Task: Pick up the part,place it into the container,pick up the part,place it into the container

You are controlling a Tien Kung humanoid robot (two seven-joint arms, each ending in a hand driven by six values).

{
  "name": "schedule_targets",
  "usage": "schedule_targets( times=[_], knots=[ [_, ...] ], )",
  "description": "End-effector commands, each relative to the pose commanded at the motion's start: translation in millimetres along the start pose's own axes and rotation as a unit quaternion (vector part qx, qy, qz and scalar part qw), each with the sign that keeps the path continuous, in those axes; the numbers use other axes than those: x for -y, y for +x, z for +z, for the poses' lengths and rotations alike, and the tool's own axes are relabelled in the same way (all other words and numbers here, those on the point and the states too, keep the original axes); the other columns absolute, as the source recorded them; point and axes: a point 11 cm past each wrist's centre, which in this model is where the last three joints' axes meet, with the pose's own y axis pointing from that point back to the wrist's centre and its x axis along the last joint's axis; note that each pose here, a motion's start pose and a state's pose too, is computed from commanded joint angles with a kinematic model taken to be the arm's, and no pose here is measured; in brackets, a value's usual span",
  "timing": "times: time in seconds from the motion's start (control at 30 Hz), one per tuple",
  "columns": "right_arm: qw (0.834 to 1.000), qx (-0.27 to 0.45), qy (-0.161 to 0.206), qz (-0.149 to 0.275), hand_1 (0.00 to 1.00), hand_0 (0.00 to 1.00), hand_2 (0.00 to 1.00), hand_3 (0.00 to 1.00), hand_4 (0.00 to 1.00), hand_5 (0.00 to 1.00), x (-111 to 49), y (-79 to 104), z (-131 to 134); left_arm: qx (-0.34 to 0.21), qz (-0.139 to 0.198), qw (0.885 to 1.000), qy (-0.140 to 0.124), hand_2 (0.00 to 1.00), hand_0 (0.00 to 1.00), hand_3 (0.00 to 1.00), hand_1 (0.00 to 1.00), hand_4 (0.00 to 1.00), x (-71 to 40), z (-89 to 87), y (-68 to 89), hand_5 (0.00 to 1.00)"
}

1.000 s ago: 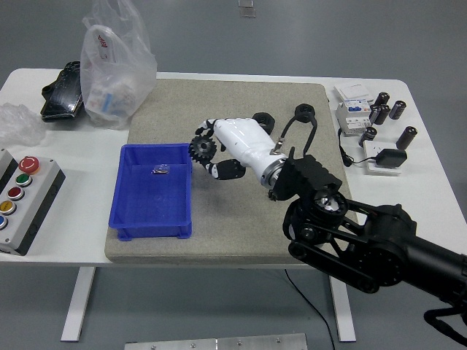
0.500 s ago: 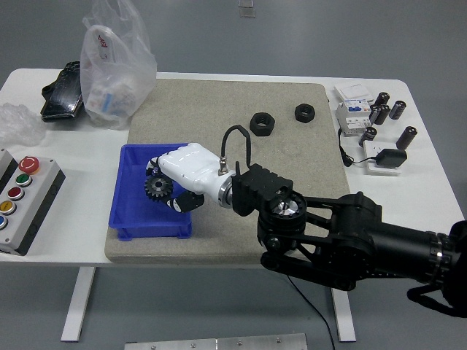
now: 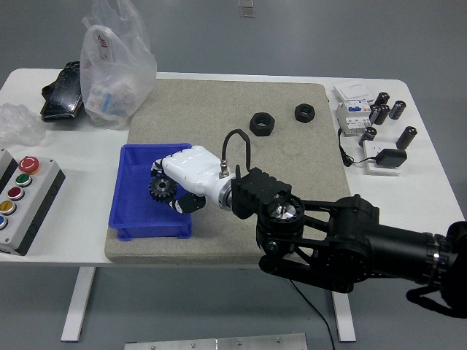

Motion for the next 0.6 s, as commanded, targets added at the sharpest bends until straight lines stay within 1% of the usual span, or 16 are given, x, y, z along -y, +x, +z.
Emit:
schedule_targets(
  times=[0.17, 0.2, 0.27, 0.37, 0.4, 0.43, 0.5, 0.57, 0.6],
  knots=[
    [1.0, -0.001, -0.005, 0.003, 0.748, 0.569, 0.846, 0.884, 0.571, 0.118, -0.3, 0.9, 1.1, 0.0, 0.001, 1.0, 0.0, 0.694, 0.743, 0.722, 0.693, 0.742, 0.0, 0.6, 0.4, 0.46],
    [1.0, -0.001, -0.006, 0.005, 0.749, 0.57, 0.859, 0.91, 0.603, 0.111, -0.4, 1.5, 1.4, 0.0, 0.001, 1.0, 0.0, 0.695, 0.743, 0.722, 0.693, 0.742, 0.0, 0.6, 0.5, 0.46],
    [1.0, 0.0, -0.008, 0.011, 0.749, 0.57, 0.859, 0.91, 0.603, 0.111, -0.7, 3.4, 2.5, 0.0, 0.001, 1.0, 0.0, 0.695, 0.743, 0.722, 0.693, 0.742, 0.0, 0.6, 0.5, 0.46],
    [0.999, 0.013, -0.016, 0.039, 0.749, 0.57, 0.859, 0.91, 0.603, 0.111, -3.2, 12.4, 8.9, 0.001, 0.001, 1.0, -0.001, 0.695, 0.743, 0.722, 0.693, 0.742, 0.0, 1.1, 1.0, 0.46],
    [0.998, 0.021, -0.024, 0.052, 0.731, 0.537, 0.827, 0.877, 0.617, 0.11, -5.4, 16.3, 14.4, 0.001, 0.001, 1.0, -0.002, 0.694, 0.744, 0.722, 0.693, 0.742, 0.0, 1.3, 1.1, 0.46],
    [0.997, 0.027, -0.03, 0.061, 0.731, 0.537, 0.827, 0.877, 0.617, 0.11, -7.1, 18.9, 18.9, 0.001, 0.001, 1.0, -0.002, 0.694, 0.744, 0.722, 0.693, 0.742, 0.0, 1.3, 1.1, 0.46],
    [0.994, 0.044, -0.066, 0.081, 0.731, 0.537, 0.827, 0.877, 0.617, 0.11, -14.6, 21.4, 42.4, 0.0, 0.001, 1.0, -0.002, 0.694, 0.744, 0.722, 0.693, 0.742, 0.1, 0.2, 0.9, 0.46],
    [0.989, 0.057, -0.101, 0.089, 0.731, 0.537, 0.827, 0.877, 0.617, 0.11, -21.0, 20.6, 64.1, -0.001, 0.001, 1.0, 0.0, 0.694, 0.744, 0.722, 0.693, 0.742, 0.2, -1.3, 0.7, 0.46],
    [0.986, 0.063, -0.128, 0.09, 0.711, 0.499, 0.808, 0.861, 0.641, 0.124, -26.3, 18.3, 80.4, -0.001, 0.001, 1.0, 0.001, 0.694, 0.744, 0.722, 0.693, 0.742, 0.3, -2.5, 0.7, 0.46]
  ],
)
